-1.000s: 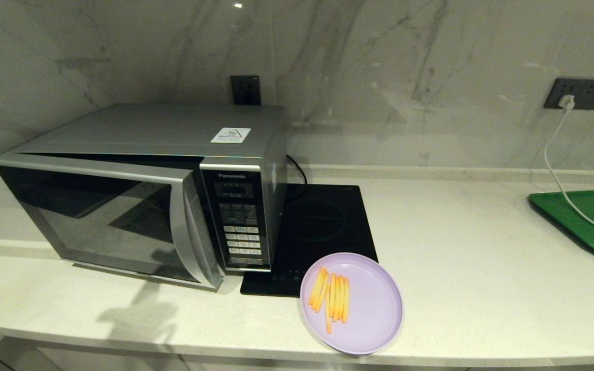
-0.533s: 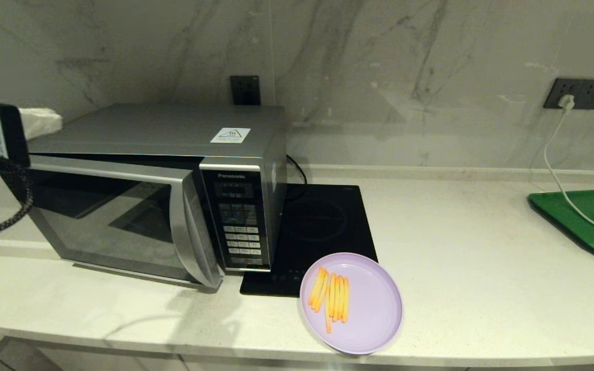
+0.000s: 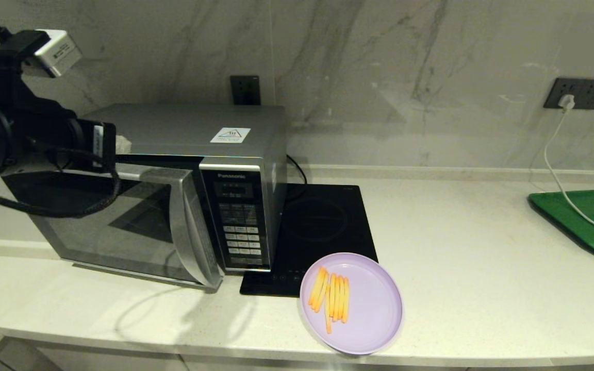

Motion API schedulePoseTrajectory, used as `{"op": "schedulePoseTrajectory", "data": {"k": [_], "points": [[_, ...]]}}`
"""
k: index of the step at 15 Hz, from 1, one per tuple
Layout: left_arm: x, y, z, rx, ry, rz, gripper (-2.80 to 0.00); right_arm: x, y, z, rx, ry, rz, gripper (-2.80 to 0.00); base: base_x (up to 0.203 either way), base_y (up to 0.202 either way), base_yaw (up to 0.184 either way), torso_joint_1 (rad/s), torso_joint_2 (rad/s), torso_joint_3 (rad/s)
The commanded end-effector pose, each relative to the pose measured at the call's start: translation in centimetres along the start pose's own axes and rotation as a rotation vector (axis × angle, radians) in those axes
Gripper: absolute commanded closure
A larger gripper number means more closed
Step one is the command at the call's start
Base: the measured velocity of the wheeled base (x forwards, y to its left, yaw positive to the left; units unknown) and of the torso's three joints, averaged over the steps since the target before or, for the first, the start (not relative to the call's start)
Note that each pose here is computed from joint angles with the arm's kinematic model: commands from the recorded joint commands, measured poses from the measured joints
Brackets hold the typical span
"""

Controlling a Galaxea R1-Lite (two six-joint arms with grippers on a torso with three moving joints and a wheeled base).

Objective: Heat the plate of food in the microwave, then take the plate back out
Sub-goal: Open the microwave oven

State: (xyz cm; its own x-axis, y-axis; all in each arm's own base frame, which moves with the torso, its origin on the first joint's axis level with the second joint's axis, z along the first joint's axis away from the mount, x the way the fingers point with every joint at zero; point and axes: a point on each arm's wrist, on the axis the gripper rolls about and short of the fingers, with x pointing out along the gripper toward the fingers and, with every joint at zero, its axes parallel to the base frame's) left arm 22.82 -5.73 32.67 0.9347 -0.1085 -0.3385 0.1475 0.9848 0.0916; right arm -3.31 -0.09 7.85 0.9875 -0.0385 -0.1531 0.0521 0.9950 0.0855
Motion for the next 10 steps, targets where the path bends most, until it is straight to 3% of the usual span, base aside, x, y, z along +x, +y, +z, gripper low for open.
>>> {"op": "schedulePoseTrajectory", "data": {"k": [1,5,10], "points": [[3.1,-0.4,-0.2,-0.012,0.073,-0.002,0.00,0.0,0.0,0.0,0.001,0.001,0.000,0.00,0.000,0.000,0.000,0.000,0.00,0.000],[5.2,-0.7,-0.2,-0.060,0.113,-0.009,0.00,0.0,0.0,0.0,0.001,0.001,0.000,0.00,0.000,0.000,0.000,0.000,0.00,0.000],[6.3,-0.9,-0.5,-0.079,0.119,-0.027,0.00,0.0,0.0,0.0,0.001,0.001,0.000,0.00,0.000,0.000,0.000,0.000,0.00,0.000]]}}
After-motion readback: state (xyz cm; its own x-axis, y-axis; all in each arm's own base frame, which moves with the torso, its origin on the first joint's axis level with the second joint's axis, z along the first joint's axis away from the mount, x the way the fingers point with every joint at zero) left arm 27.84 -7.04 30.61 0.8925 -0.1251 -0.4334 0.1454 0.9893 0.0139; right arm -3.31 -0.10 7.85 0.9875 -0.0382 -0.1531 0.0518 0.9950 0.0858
